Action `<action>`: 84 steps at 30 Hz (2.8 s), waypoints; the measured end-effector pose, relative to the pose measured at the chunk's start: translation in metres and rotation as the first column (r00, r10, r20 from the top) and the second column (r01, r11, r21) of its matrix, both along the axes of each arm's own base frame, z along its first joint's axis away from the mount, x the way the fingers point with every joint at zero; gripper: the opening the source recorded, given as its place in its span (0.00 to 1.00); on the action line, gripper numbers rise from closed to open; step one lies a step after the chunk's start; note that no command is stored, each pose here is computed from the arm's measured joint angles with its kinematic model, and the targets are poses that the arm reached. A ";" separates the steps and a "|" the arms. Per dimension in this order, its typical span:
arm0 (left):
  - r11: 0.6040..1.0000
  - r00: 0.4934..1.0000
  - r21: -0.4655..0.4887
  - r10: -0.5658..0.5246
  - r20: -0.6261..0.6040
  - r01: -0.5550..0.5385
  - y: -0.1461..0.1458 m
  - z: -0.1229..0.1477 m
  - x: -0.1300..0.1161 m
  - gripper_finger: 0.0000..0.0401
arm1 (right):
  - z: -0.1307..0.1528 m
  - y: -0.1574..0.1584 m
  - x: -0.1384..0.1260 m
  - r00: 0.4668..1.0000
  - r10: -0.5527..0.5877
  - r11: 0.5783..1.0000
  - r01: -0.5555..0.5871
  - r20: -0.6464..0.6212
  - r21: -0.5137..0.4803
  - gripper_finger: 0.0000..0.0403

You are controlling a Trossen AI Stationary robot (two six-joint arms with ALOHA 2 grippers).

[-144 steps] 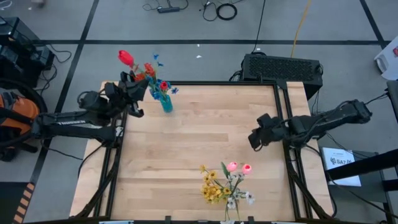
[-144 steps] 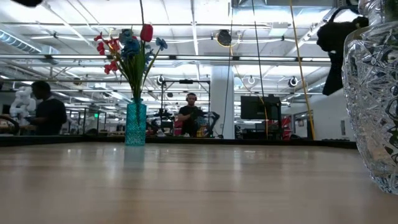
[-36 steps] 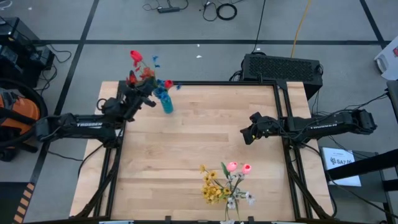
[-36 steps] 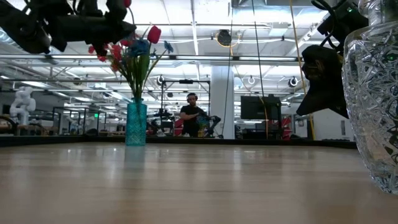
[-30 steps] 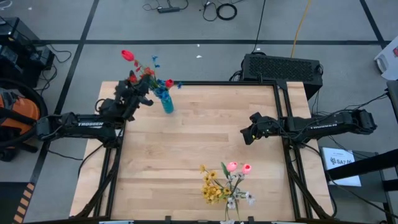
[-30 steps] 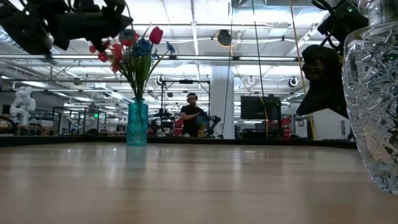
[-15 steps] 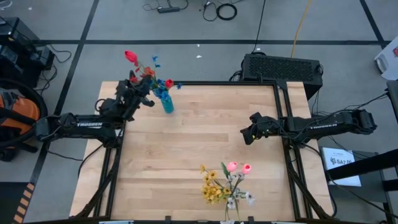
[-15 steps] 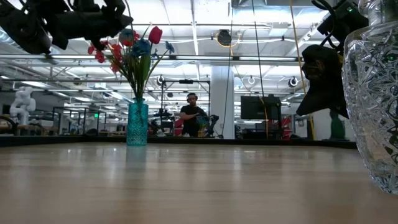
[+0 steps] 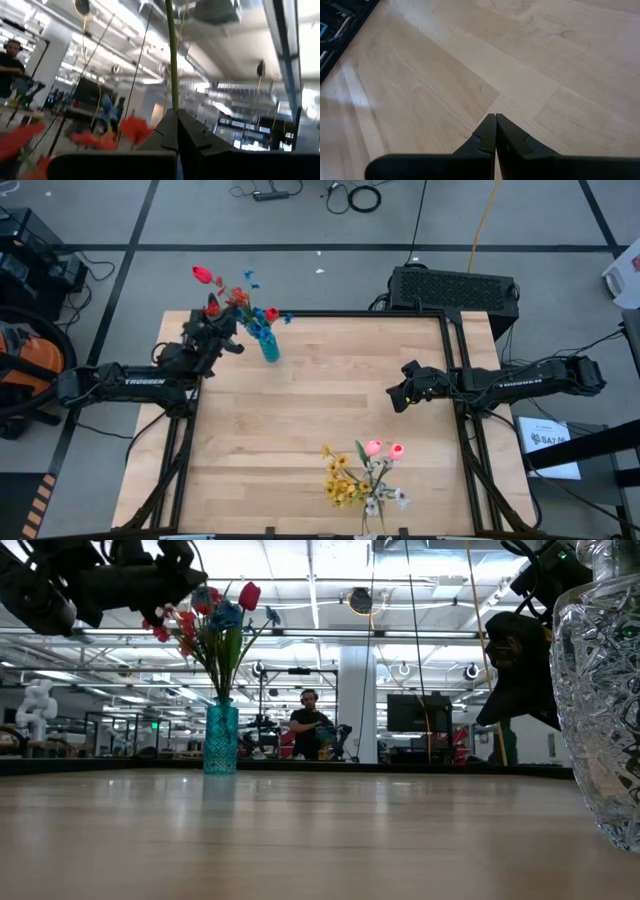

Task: Sort flowers into vase by color
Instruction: Put the red flower into the blue vase

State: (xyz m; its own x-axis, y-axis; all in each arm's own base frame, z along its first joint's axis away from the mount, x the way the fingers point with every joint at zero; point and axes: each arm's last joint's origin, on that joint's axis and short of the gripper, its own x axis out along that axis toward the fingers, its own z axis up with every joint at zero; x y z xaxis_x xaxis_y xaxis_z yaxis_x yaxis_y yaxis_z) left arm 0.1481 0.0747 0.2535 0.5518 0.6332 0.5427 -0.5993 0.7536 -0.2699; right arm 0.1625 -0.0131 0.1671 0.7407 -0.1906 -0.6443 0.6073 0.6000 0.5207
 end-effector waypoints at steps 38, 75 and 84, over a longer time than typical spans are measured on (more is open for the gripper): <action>0.999 0.999 0.046 -0.025 0.023 0.024 0.004 -0.009 0.012 0.00 | 0.000 0.001 0.000 1.000 -0.017 0.998 0.016 0.010 0.055 0.00; 0.999 0.993 -0.035 -0.027 -0.119 0.023 0.012 -0.032 0.028 0.00 | 0.000 0.001 0.000 1.000 -0.011 0.999 0.011 0.006 0.046 0.00; 0.999 0.994 -0.033 -0.019 -0.106 0.016 0.011 -0.031 0.027 0.00 | 0.000 0.001 0.000 1.000 -0.001 0.999 0.001 0.004 0.035 0.00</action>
State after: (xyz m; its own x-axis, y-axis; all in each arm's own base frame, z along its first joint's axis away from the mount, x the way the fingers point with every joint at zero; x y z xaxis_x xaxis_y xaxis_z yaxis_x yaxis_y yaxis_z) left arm 0.1754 0.0860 0.2229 0.6163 0.6392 0.4601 -0.6127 0.7562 -0.2298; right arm 0.1625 -0.0125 0.1666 0.7430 -0.1689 -0.6476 0.6058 0.5811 0.5434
